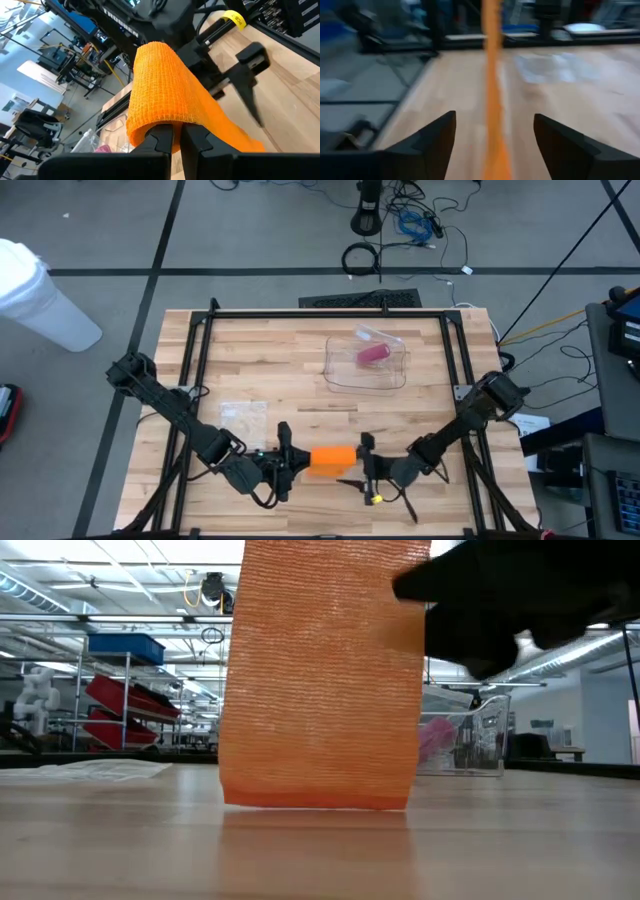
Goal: Roll bandage
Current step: Roll the orange bandage
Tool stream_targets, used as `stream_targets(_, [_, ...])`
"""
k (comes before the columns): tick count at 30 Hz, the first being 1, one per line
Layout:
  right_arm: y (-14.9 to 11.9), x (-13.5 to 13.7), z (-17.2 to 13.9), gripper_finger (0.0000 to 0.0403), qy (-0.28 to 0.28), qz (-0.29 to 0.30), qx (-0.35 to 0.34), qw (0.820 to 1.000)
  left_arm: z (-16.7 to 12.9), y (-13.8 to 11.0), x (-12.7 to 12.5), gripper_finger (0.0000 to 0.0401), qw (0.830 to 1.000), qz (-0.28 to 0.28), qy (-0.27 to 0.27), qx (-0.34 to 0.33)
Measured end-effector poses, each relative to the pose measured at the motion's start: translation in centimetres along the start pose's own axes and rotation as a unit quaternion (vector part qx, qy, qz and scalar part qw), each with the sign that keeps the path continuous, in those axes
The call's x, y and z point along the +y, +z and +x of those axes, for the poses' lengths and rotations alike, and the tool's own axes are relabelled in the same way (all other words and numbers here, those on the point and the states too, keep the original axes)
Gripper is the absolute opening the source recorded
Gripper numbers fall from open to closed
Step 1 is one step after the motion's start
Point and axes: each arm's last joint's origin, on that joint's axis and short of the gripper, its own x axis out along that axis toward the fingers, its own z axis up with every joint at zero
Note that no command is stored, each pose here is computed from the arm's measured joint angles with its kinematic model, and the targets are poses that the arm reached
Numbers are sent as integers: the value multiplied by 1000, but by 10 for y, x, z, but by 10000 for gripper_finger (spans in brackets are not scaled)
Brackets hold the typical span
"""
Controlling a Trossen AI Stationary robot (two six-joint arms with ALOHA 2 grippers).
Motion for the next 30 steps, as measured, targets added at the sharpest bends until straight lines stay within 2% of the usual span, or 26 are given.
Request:
stream_targets(3, [-4,-6,10,247,30,11,-15,999,0,0,0,13,1000,-4,0,1])
stream_targets(5, [-7,-11,14,215,22,8,-18,1000,1,-1,1,13,1000,-13,1,2])
stream_targets(7, [-8,-14,17,153,17,-5,-23,1000,2,-1,2,13,1000,-26,3,3])
stream_targets(9, [-8,-16,18,63,14,-20,-23,999,2,-1,2,13,999,-38,3,3])
stream_targets(10, [-8,-16,18,33,13,-34,-23,999,2,-1,2,13,999,-40,4,4])
stream_targets(11, [-8,-16,18,19,11,-44,-24,999,2,-1,2,13,999,-43,4,4])
stream_targets(14, [-6,-17,17,3,-13,-46,-30,998,3,-2,3,13,998,-56,5,5])
stream_targets(20, [0,-23,15,0,-108,-74,-40,991,4,-2,4,13,997,-73,4,5])
stream_targets(25, [4,-28,13,0,-213,-123,-45,968,2,0,0,13,995,-89,-34,-11])
stream_targets(30, [20,-32,10,0,-249,-158,-53,954,-2,-1,-7,13,991,-104,-77,-11])
